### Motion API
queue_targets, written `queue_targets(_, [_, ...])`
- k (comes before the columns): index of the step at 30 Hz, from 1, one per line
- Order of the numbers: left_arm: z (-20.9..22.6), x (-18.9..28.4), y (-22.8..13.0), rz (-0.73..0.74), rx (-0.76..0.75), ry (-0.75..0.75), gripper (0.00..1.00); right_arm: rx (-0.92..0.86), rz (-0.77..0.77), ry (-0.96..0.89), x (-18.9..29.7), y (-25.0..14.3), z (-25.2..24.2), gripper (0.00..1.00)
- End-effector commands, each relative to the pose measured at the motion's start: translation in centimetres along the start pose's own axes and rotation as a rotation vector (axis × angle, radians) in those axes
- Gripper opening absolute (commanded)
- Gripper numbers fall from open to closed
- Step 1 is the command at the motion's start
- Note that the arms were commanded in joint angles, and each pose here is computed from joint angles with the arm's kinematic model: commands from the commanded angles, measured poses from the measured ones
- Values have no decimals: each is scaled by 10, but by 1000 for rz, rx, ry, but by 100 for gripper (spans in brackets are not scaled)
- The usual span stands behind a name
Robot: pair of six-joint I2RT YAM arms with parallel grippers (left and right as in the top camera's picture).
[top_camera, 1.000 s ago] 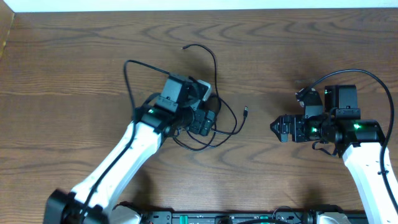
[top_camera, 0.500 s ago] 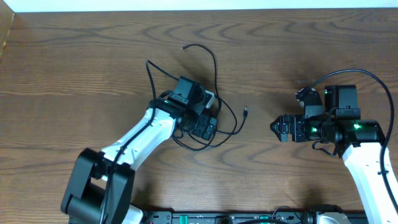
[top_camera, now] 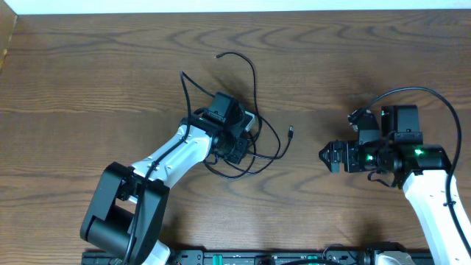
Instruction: Untangle cables
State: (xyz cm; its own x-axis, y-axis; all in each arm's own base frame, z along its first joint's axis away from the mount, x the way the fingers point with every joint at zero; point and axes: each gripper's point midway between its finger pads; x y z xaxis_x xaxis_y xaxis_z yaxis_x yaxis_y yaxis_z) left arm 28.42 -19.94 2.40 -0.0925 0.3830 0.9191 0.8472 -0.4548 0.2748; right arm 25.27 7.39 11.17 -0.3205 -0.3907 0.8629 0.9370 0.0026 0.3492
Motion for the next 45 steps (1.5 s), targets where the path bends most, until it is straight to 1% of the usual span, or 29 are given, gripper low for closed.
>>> queue_targets(1, [2, -4, -4, 16, -12, 6, 8, -9, 22, 8, -7, -9, 0, 99])
queue_targets(6, [7, -1, -3, 9, 38, 37, 7, -16, 40, 8, -14, -18, -3, 99])
queue_targets(8, [5, 2, -1, -3, 36, 37, 7, -17, 42, 10, -15, -19, -3, 99])
queue_targets(12, [0, 21, 11, -70, 30, 37, 7, -14, 34, 66, -15, -17, 6, 99])
queue_targets(17, [-12, 61, 34, -212, 16, 34, 8, 10, -9, 208, -12, -6, 30, 99])
queue_targets(18, [-19, 82, 43, -282, -1, 33, 8, 23, -31, 260, -10, -1, 39, 99])
queue_targets(19, [-22, 92, 47, -314, -8, 33, 8, 30, -40, 280, -9, 1, 42, 99])
queue_targets(21, [-29, 117, 54, -395, -28, 30, 7, 40, -55, 285, -9, 5, 44, 99])
queue_targets(26, [-45, 167, 66, -563, -16, 9, 8, 96, -74, 303, -16, 7, 53, 99])
queue_targets(31, [-57, 204, 70, -683, 10, -25, 8, 179, -50, 348, -30, 4, 78, 99])
queue_targets(33, [-61, 214, 69, -714, 16, -37, 6, 210, -44, 373, -38, 4, 92, 99])
queue_targets(37, [-65, 228, 65, -748, 38, -54, 8, 268, -57, 413, -54, 9, 119, 99])
queue_targets(43, [-70, 243, 61, -785, 51, -69, 8, 257, -75, 361, -96, 17, 134, 99])
queue_targets(45, [-71, 246, 59, -793, 53, -72, 8, 256, -72, 376, -106, 17, 140, 99])
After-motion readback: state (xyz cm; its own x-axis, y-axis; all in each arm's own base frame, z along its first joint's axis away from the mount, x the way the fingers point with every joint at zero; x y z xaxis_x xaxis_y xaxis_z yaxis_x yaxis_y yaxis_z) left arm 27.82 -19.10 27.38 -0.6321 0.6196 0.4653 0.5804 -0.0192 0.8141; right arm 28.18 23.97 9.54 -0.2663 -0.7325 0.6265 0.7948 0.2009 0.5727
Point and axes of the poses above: each gripper's point midway between its finger pads, its own x axis back along the fingers, its own z axis along the line the jaws close on, y = z × x, and after that the axes turned 1 degree about -x, right-handed
